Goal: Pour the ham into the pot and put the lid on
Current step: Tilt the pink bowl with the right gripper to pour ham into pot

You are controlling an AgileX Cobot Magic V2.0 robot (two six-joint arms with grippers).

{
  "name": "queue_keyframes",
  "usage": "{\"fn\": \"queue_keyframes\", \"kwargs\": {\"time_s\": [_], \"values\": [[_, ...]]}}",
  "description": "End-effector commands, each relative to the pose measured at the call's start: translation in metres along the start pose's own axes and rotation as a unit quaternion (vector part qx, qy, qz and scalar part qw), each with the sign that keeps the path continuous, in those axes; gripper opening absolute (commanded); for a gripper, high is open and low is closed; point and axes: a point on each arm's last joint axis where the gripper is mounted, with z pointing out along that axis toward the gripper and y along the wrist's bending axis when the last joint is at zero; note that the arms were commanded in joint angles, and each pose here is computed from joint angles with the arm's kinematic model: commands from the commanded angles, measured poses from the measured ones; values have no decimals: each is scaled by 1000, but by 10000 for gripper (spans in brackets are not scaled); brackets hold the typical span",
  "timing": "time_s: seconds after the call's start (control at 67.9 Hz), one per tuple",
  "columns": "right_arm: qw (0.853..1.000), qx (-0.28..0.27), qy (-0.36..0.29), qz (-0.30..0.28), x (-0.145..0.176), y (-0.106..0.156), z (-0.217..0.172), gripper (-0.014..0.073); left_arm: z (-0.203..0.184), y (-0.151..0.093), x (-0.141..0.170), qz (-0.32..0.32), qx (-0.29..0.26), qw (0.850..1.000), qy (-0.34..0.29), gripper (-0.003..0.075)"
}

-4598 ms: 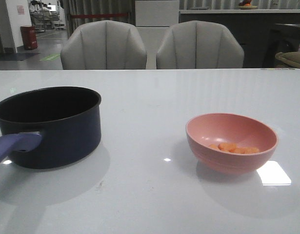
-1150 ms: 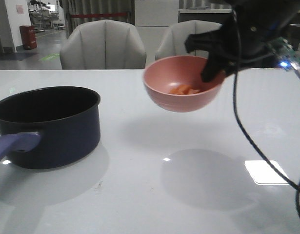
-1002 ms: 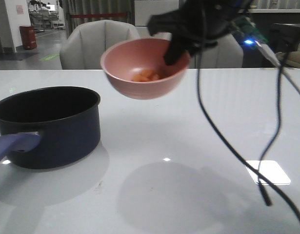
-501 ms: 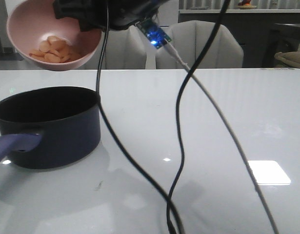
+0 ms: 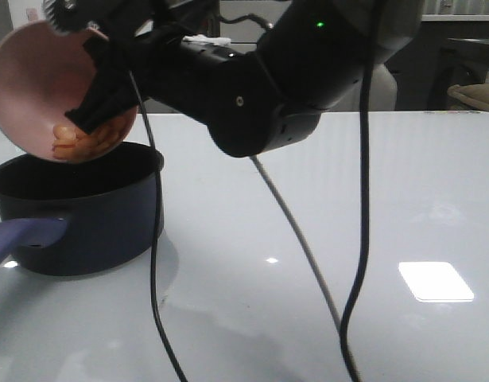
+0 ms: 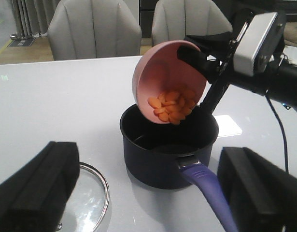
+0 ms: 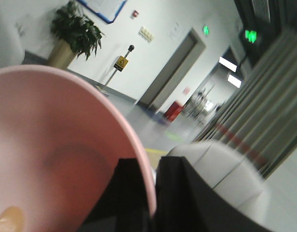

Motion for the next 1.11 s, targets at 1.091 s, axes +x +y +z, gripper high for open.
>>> {"fn": "queue_keyframes", "kwargs": {"time_s": [1.091], "values": [[875,-10,191,444,-56,-81,-16,130,-3,-1,-15,-2,8,999,-49,625]]}}
